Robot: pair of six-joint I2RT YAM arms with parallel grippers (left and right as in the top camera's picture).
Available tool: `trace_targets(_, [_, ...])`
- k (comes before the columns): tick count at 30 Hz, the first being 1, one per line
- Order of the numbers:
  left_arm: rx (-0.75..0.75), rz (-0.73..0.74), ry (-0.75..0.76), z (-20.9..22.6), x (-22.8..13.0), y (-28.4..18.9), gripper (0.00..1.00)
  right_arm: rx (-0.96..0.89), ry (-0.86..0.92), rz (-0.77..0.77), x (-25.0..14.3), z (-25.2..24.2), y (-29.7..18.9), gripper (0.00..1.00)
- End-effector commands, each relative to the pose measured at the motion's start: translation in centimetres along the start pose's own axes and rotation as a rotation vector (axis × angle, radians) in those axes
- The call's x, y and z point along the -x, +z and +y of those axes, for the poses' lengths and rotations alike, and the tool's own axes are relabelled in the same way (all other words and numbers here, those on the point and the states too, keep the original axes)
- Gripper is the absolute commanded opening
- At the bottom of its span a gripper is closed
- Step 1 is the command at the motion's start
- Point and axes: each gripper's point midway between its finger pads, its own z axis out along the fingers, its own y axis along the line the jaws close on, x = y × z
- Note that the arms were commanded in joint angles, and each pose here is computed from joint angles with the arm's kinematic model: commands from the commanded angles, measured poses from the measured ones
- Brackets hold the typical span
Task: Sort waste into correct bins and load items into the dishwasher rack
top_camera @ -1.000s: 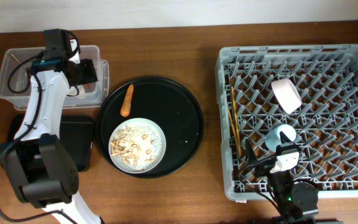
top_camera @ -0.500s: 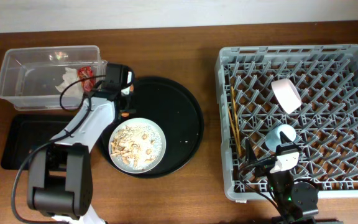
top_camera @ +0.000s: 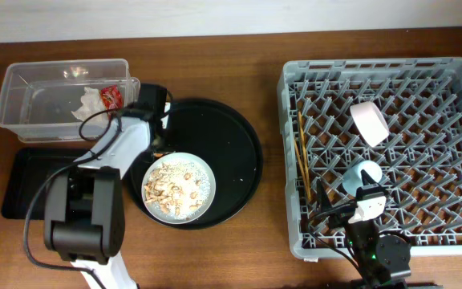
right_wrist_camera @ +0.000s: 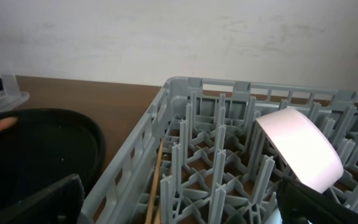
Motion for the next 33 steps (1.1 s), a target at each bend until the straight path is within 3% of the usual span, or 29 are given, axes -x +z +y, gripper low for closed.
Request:
trace_targets(1, [0.013, -0.124, -0.013, 1.1, 4.8, -8.5, 0.03, 0.000, -0.006, 0.004, -0.2, 0.0, 0.0, 0.98])
trace_targets(4, [0.038, -0.154, -0.045, 2.5, 3.3, -15.4, 0.02, 0.000, -0.006, 0.004, -0.2, 0.0, 0.0, 0.98])
trace_targets(7, [0.272, -0.027, -0.270, 8.4, -2.4, -18.1, 0.01, 0.000, -0.006, 0.004, -0.2, 0.0, 0.0, 0.98])
trace_targets(9, [0.357, 0.118, -0.473, 11.9, -7.2, -17.5, 0.01, 0.000, -0.006, 0.004, -0.2, 0.0, 0.0, 0.98])
trace_targets(12, [0.424, 0.222, -0.817, 15.3, -12.4, -14.3, 0.01, 0.000, -0.006, 0.004, -0.2, 0.0, 0.0, 0.98])
trace_targets(16, [0.236, 0.210, -1.073, 15.5, -14.2, -8.5, 0.02, 0.000, -0.006, 0.004, -0.2, 0.0, 0.0, 0.98])
trace_targets(17, [0.179, 0.182, -1.112, 15.5, -14.1, -7.0, 0.19, 0.000, -0.006, 0.004, -0.2, 0.0, 0.0, 0.98])
trace_targets(19, [0.146, 0.175, -1.127, 15.2, -14.1, -6.3, 0.33, 0.000, -0.006, 0.004, -0.2, 0.0, 0.0, 0.98])
trace_targets(21, [0.069, 0.177, -1.084, 14.3, -13.4, -6.4, 0.59, 0.000, -0.006, 0.004, -0.2, 0.0, 0.0, 0.98])
trace_targets(25, [-0.123, 0.123, -0.948, 10.8, -10.1, -9.2, 0.70, 0.000, -0.006, 0.004, -0.2, 0.0, 0.0, 0.98])
trace_targets(28, [-0.201, 0.063, -0.687, 5.7, -7.8, -10.7, 0.73, 0.000, -0.006, 0.004, -0.2, 0.0, 0.0, 0.98])
trace_targets(30, [-0.262, 0.019, -0.291, -0.9, -6.6, -11.2, 0.71, 0.000, -0.006, 0.004, -0.2, 0.0, 0.0, 0.98])
trace_targets(31, [-0.281, 0.004, -0.116, -4.0, -6.6, -11.2, 0.68, 0.000, -0.006, 0.004, -0.2, 0.0, 0.0, 0.98])
trace_targets(33, [-0.235, -0.005, 0.075, -8.3, -7.2, -10.7, 0.57, 0.000, -0.006, 0.004, -0.2, 0.0, 0.0, 0.98])
